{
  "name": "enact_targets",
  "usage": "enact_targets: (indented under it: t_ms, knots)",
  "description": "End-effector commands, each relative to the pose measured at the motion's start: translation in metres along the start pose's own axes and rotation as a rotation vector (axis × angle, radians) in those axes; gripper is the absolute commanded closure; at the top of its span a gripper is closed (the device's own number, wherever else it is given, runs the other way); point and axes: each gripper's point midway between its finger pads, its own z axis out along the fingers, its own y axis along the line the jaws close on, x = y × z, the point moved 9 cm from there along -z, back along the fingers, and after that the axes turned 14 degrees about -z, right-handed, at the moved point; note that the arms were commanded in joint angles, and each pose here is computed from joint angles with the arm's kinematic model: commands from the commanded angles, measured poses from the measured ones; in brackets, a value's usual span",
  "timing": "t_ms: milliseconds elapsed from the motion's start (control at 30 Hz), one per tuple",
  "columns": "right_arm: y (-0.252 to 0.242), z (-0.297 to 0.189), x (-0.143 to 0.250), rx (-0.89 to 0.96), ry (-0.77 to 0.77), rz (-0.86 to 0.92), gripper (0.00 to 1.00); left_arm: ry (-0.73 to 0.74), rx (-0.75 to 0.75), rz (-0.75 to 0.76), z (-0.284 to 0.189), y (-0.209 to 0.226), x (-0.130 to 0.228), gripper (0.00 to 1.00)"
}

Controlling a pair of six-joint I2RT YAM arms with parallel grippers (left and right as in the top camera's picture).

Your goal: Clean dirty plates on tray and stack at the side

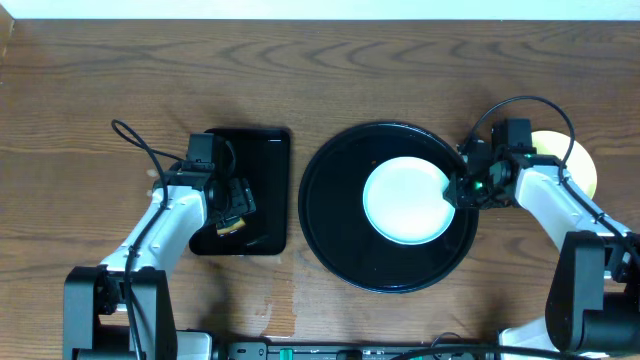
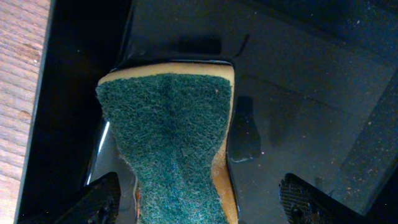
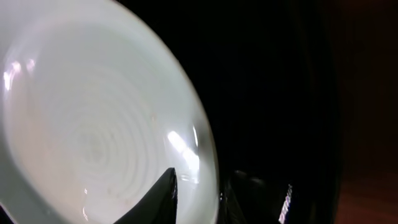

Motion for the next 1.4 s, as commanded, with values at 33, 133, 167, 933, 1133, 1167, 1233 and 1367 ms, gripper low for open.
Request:
enact_targets:
  t_ms: [33,133,167,933,1133,1167,1233,1367]
  knots:
    - [0.004,0.013,0.012,-0.051,0.001,0.023,0.75,0.006,-0.006,0.008,0.002,0.002,0.001,0.18]
    - [0.003,0.019,0.019,-0.046,0.008,0.025,0.78,0.006,-0.007,0.008,0.002,0.002,0.001,0.17]
    - [0.003,0.020,0.021,-0.047,0.012,0.026,0.80,0.006,-0.007,0.008,0.001,0.002,0.001,0.18]
    - [0.063,-0.068,-0.016,0.423,-0.201,-0.177,0.99,0.007,-0.006,0.008,0.001,0.002,0.001,0.18]
    - [0.101,-0.088,-0.015,0.620,-0.296,-0.281,0.99,0.006,-0.007,0.008,0.002,0.002,0.001,0.17]
    - [0.106,-0.089,-0.014,0.637,-0.307,-0.300,0.99,0.006,-0.007,0.008,0.001,0.002,0.001,0.18]
    - [0.118,-0.092,-0.013,0.677,-0.327,-0.343,0.99,0.006,-0.007,0.008,0.002,0.002,0.001,0.18]
    - [0.141,-0.099,-0.011,0.778,-0.389,-0.420,0.99,0.006,-0.007,0.008,0.001,0.002,0.001,0.18]
